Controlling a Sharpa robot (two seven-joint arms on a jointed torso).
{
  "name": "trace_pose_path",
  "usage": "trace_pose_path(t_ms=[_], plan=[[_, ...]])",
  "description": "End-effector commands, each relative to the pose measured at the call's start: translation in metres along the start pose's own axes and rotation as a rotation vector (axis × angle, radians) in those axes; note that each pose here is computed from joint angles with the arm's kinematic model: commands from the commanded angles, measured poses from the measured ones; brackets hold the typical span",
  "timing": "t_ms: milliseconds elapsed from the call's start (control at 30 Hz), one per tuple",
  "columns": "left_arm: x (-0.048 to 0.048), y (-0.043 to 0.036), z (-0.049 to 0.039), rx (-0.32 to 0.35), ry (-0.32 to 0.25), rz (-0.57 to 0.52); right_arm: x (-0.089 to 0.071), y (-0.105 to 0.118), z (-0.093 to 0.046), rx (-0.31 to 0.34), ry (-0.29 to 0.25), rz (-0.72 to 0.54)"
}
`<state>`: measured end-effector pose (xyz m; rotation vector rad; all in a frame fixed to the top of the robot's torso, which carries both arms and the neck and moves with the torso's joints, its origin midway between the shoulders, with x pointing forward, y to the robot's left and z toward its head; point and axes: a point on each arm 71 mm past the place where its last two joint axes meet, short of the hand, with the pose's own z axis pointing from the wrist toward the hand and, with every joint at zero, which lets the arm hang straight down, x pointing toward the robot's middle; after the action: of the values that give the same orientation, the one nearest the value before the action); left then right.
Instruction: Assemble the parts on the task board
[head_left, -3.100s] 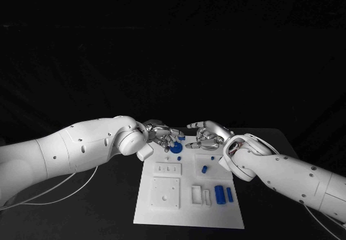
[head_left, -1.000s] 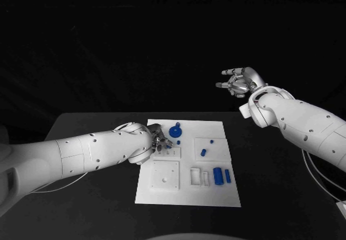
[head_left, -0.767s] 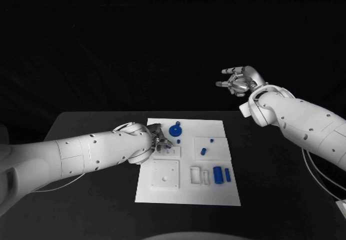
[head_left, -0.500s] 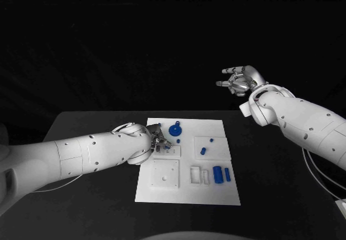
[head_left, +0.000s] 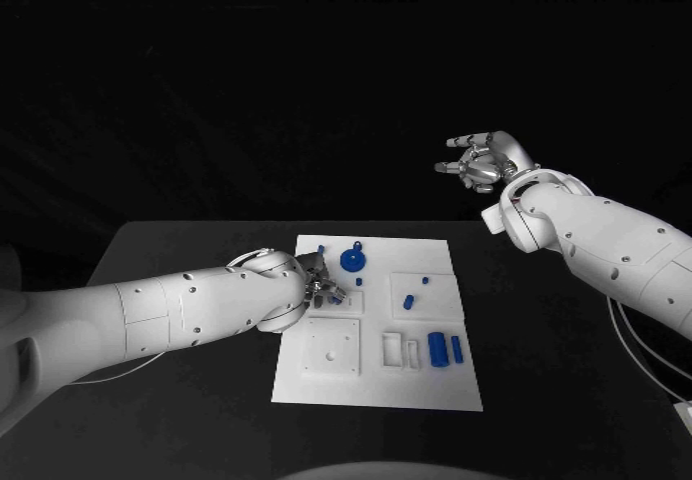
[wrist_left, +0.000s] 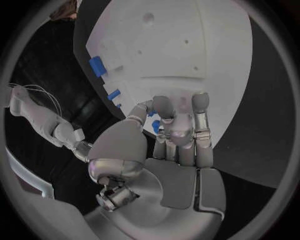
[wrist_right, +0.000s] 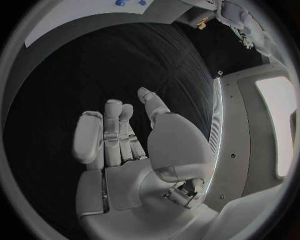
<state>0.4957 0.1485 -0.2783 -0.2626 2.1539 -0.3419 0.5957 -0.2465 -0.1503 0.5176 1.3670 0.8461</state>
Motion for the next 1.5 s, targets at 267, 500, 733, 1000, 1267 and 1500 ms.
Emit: trace_pose_path(t_ms=[267, 500, 733, 1000, 1267, 1500], plan=[[0.004, 0.0005, 0.0016, -0.001, 0.019, 0.015, 0.0011, 0.0005, 0.0003, -0.005, 0.016, -0.01], [0.0051, 0.0029, 0.0017, -0.007, 0.023, 0.014, 0.0011, 0.0004, 0.0003, -0.004, 0.017, -0.011], [0.0068, 0.0037, 0.0025, -0.01, 0.029, 0.016, 0.0014, 0.0008, 0.0003, -0.005, 0.018, -0.01], [0.009, 0.0043, 0.0033, -0.013, 0.039, 0.03, 0.0013, 0.0006, 0.0003, -0.005, 0.019, -0.01], [0.0095, 0.0037, 0.0038, -0.012, 0.041, 0.041, 0.0017, 0.0007, 0.0004, -0.004, 0.02, -0.01], [0.0112, 0.0003, 0.0045, -0.006, 0.053, 0.056, 0.0026, 0.0012, 0.0005, -0.005, 0.023, -0.009]])
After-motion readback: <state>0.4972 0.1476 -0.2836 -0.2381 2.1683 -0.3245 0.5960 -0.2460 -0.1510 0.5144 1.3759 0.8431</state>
